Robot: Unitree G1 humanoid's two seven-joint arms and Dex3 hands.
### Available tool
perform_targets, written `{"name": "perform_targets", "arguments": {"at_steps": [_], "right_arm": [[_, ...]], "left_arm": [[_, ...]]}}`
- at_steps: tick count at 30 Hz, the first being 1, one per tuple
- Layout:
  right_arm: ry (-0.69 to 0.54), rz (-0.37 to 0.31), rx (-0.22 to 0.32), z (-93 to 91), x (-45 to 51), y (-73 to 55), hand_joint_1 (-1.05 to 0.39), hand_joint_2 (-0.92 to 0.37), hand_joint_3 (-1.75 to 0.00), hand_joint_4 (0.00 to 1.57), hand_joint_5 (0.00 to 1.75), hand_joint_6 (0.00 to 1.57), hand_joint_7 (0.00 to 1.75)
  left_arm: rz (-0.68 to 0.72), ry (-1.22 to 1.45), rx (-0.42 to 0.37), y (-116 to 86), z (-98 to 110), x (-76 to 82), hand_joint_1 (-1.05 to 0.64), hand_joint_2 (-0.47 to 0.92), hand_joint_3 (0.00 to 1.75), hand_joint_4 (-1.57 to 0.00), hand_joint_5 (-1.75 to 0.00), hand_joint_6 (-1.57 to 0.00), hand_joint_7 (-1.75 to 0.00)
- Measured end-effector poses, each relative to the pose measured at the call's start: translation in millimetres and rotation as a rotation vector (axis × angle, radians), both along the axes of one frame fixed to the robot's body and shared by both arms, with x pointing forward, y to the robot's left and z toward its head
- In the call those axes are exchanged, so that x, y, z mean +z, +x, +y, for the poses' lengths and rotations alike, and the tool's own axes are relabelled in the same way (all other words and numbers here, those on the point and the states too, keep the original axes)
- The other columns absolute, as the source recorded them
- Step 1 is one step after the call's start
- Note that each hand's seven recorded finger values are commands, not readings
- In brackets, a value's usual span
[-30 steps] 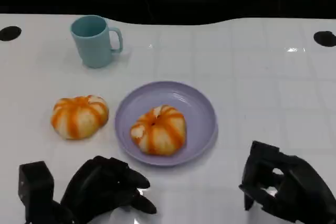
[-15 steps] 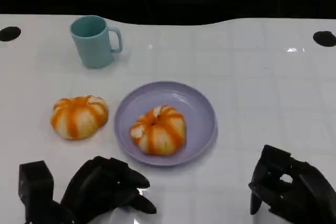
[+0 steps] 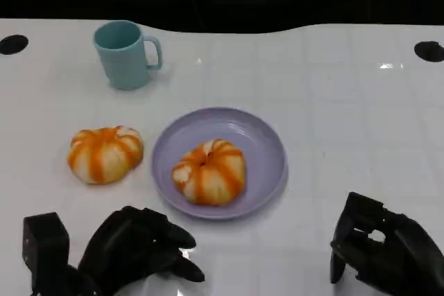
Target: Grasp the bread from the table and place it into the plate.
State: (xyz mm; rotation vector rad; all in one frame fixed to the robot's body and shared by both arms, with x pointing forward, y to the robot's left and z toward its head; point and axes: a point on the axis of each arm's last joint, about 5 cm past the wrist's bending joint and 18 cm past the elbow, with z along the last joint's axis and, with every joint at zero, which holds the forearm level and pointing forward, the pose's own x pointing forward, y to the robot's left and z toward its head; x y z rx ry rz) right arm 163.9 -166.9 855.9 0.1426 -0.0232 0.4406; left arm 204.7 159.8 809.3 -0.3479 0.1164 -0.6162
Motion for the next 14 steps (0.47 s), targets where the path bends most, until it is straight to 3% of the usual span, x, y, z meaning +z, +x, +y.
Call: {"name": "perform_targets", "arguments": {"at_steps": [14], "right_arm": [[0.021, 0.005, 0.010, 4.4, -1.9, 0.9, -0.58, -0.92, -0.24, 0.73, 1.75, 0.60, 1.69]], "left_arm": [[0.003, -0.007, 0.004, 1.7, 3.6, -0.9, -1.05, 0.72, 0.00, -1.57, -0.20, -1.57, -0.01]]}}
